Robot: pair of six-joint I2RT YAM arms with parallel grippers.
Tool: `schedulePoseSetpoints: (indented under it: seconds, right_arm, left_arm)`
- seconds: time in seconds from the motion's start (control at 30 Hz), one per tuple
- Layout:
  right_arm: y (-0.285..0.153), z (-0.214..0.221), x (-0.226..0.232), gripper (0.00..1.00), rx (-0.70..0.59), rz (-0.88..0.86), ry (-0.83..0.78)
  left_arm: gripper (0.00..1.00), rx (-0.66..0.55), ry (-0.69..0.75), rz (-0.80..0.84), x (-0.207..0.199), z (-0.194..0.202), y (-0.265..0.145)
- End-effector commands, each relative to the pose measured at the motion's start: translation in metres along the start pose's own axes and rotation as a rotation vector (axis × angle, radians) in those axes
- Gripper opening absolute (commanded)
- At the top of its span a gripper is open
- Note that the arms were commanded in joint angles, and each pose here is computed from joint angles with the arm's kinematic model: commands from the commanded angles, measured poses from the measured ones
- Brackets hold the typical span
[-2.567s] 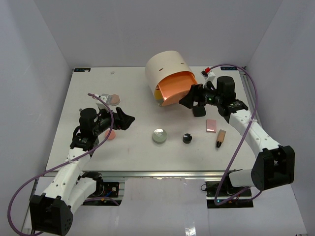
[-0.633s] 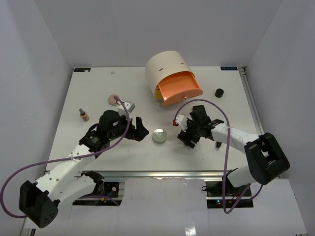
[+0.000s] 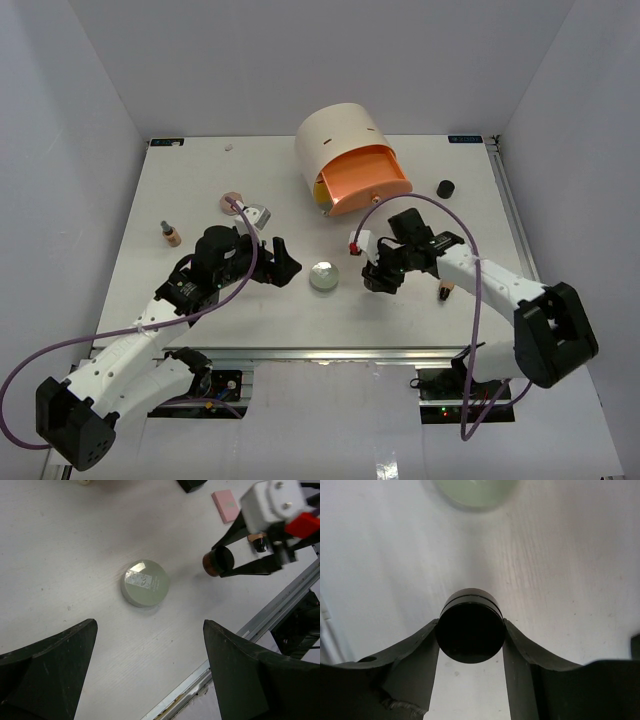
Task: Organize the makeup
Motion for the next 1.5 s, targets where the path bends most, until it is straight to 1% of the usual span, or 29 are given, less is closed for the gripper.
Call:
schedulePoseSetpoints:
  seconds: [0.0, 0.07, 0.2, 0.27, 0.3, 0.4, 0.47, 0.53, 0.63, 0.67, 0.77, 0.97, 1.1, 1.2, 1.33, 1.43, 1.47]
  right_arm:
    - [-0.075, -0.082, 0.017, 0.19, -0.312, -0.055, -0.235]
    - [-0.100, -0.107, 0.011, 0.15, -0.367, -0.001, -0.264]
    - [-0.133, -0.148, -0.011, 0.12, -0.428, 0.123, -0.238]
    - [-0.145, -0.165, -0.037, 0.10, -0.435, 0.252, -0.175]
    - [-0.158, -0.181, -0.049, 0.08, -0.475, 0.314, -0.149]
    - [-0.173, -0.199, -0.090, 0.08, -0.494, 0.470, -0.062]
    - [-0.164, -0.199, -0.116, 0.09, -0.472, 0.513, 0.022]
    - [-0.157, -0.203, -0.132, 0.11, -0.474, 0.527, 0.062]
    - [-0.146, -0.209, -0.146, 0.12, -0.481, 0.517, 0.086]
    - [-0.135, -0.207, -0.152, 0.13, -0.467, 0.502, 0.105]
    - [-0.120, -0.203, -0.163, 0.14, -0.437, 0.498, 0.127]
    - [-0.105, -0.196, -0.167, 0.20, -0.409, 0.476, 0.136]
    - [-0.091, -0.189, -0.170, 0.29, -0.381, 0.455, 0.146]
    - [-0.081, -0.185, -0.173, 0.40, -0.369, 0.437, 0.156]
    - [-0.076, -0.184, -0.175, 0.44, -0.361, 0.429, 0.162]
    - [-0.075, -0.185, -0.175, 0.53, -0.361, 0.426, 0.162]
    - [-0.075, -0.184, -0.175, 0.55, -0.359, 0.426, 0.163]
  left_arm:
    - [0.98, -0.040, 0.012, 0.017, -0.002, -0.004, -0.004]
    - [0.98, -0.040, 0.012, 0.018, -0.003, -0.004, -0.004]
    - [0.98, -0.036, 0.011, 0.016, -0.002, -0.003, -0.003]
    - [0.98, -0.034, 0.011, 0.015, -0.002, -0.003, -0.003]
    - [0.98, -0.036, 0.011, 0.016, -0.002, -0.003, -0.003]
    - [0.98, -0.034, 0.011, 0.015, -0.002, -0.003, -0.003]
    - [0.98, -0.033, 0.010, 0.013, -0.001, -0.002, -0.002]
    - [0.98, -0.032, 0.011, 0.014, -0.001, -0.002, -0.002]
    - [0.98, -0.031, 0.012, 0.015, -0.001, -0.003, -0.001]
    - [0.98, -0.030, 0.012, 0.017, -0.002, -0.002, -0.001]
    - [0.98, -0.033, 0.012, 0.020, -0.002, -0.003, -0.002]
    - [0.98, -0.041, 0.015, 0.031, -0.004, -0.004, -0.004]
    - [0.98, -0.043, 0.017, 0.046, -0.006, -0.005, -0.004]
    - [0.98, -0.044, 0.017, 0.049, -0.006, -0.005, -0.005]
    - [0.98, -0.047, 0.018, 0.051, -0.007, -0.006, -0.005]
    - [0.98, -0.045, 0.018, 0.052, -0.007, -0.005, -0.005]
    - [0.98, -0.046, 0.018, 0.053, -0.007, -0.006, -0.005]
Point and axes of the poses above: each gripper's point midway between its finger pads, its own y axis out along the fingers, its own x axis along the line the jaws close on, z = x × y, the point moved 6 cm from there along -y, back along the fingers, and after that the axes turned 2 degrees about -y, right-handed, at the moved point
